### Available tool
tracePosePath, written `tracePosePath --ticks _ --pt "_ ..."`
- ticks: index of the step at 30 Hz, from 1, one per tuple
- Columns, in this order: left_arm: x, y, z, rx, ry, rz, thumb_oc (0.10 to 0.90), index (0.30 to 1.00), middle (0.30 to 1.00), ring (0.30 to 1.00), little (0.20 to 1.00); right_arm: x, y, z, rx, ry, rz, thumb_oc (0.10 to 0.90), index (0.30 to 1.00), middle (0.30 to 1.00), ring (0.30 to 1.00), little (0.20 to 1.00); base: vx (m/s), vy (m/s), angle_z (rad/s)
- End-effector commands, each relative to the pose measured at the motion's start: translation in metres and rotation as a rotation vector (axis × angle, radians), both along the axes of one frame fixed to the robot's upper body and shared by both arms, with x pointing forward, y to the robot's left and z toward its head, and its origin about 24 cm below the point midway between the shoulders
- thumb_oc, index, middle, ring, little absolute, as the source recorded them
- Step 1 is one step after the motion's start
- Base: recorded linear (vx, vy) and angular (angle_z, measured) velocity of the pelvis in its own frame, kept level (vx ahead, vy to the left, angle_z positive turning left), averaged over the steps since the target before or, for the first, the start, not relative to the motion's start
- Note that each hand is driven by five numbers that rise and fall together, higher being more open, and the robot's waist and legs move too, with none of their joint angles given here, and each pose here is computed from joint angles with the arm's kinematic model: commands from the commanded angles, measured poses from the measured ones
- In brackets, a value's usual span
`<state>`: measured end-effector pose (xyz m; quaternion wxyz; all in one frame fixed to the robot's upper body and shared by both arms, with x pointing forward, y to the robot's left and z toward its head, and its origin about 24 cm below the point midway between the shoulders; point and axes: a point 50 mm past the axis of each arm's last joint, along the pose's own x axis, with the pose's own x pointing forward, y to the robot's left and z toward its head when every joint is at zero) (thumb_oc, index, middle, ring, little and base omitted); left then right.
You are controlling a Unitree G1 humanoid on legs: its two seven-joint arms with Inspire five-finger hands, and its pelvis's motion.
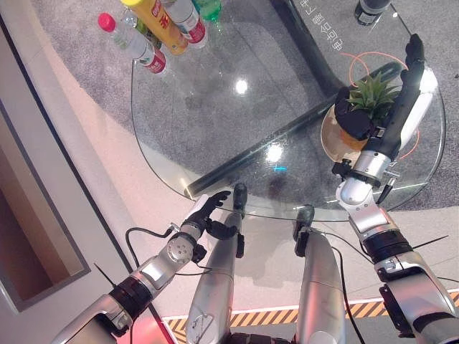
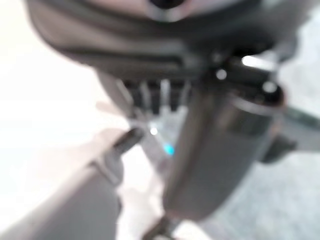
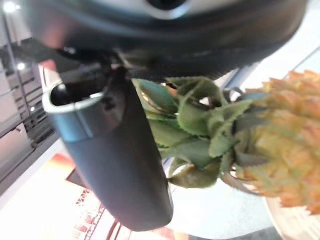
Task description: Pick up the fruit to the plate
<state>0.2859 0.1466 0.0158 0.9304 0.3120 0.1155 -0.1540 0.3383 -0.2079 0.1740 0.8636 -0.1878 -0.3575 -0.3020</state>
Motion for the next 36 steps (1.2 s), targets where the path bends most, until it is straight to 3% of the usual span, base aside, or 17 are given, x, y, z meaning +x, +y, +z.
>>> tracePosePath --ticks 1,19,36 --pt "-0.006 -0.005 0.007 -0.034 -0.042 -0.04 0.8 0.9 0.9 0.9 0.9 -0.018 0.005 0.048 -0.087 -0.271 0.017 0.8 0.9 0.9 0.9 0.9 0.0 0.0 0.0" --pt "-0.013 0.01 0.002 -0.026 -0.034 -0.008 0.8 0.9 0.9 0.9 0.9 -0.031 -0.008 0.051 -0.164 -0.272 -0.177 0.8 0.9 0.9 0.9 0.9 0.0 0.0 0.0" --pt "-0.019 0.024 -0.002 -0.034 -0.032 0.044 0.8 0.9 0.9 0.9 0.9 -0.049 0.017 0.049 -0.285 -0.246 0.062 0.8 0.9 0.9 0.9 0.9 0.0 0.0 0.0"
